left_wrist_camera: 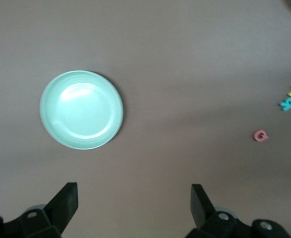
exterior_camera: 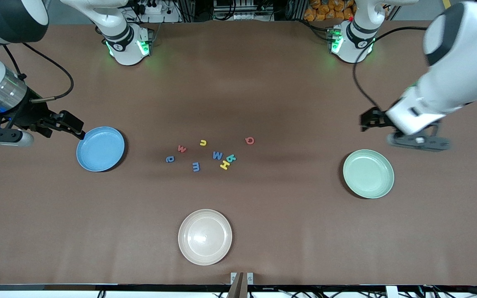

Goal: Sort upper and lower case letters into plates

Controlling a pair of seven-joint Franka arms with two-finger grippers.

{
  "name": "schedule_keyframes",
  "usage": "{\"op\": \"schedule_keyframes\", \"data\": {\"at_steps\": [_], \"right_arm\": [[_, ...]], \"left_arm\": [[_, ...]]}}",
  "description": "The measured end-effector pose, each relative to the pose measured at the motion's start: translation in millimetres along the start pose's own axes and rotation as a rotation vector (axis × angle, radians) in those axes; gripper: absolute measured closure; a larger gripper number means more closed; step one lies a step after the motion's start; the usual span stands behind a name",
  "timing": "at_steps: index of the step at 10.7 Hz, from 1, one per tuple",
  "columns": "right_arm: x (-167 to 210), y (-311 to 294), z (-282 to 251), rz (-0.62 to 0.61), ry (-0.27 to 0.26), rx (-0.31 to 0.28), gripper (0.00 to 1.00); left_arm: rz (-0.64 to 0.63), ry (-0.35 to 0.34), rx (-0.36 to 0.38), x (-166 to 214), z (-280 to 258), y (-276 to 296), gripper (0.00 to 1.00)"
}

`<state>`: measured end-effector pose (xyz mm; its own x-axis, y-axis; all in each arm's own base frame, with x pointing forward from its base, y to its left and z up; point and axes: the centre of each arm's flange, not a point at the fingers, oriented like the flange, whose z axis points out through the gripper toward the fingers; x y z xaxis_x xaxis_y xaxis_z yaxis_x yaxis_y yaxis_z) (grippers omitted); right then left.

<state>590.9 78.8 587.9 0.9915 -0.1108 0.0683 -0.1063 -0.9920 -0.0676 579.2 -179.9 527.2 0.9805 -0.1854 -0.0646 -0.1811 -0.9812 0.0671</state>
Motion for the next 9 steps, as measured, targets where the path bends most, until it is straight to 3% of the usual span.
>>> {"op": "schedule_keyframes", "data": {"at_steps": [3,6,9], "right_arm": [[1.7,2.5,4.7,0.005,-0.011,-0.001,0.0],[4.6,-0.3,28.4,0.001,-0.068,-0.003,0.0],[1.1,-23.1,48.8,-0.037,-0.118,-0.005,0.0]], "left_arm": [[-0.033,-0.014,-0.003,5.2,36.2,77.9,0.0],[-0.224,-0.033,0.036,-6.7,96.9,182.0,0.0],[-0.393,-0.005,0.024,1.1,176.8,236.3,0.0]]}}
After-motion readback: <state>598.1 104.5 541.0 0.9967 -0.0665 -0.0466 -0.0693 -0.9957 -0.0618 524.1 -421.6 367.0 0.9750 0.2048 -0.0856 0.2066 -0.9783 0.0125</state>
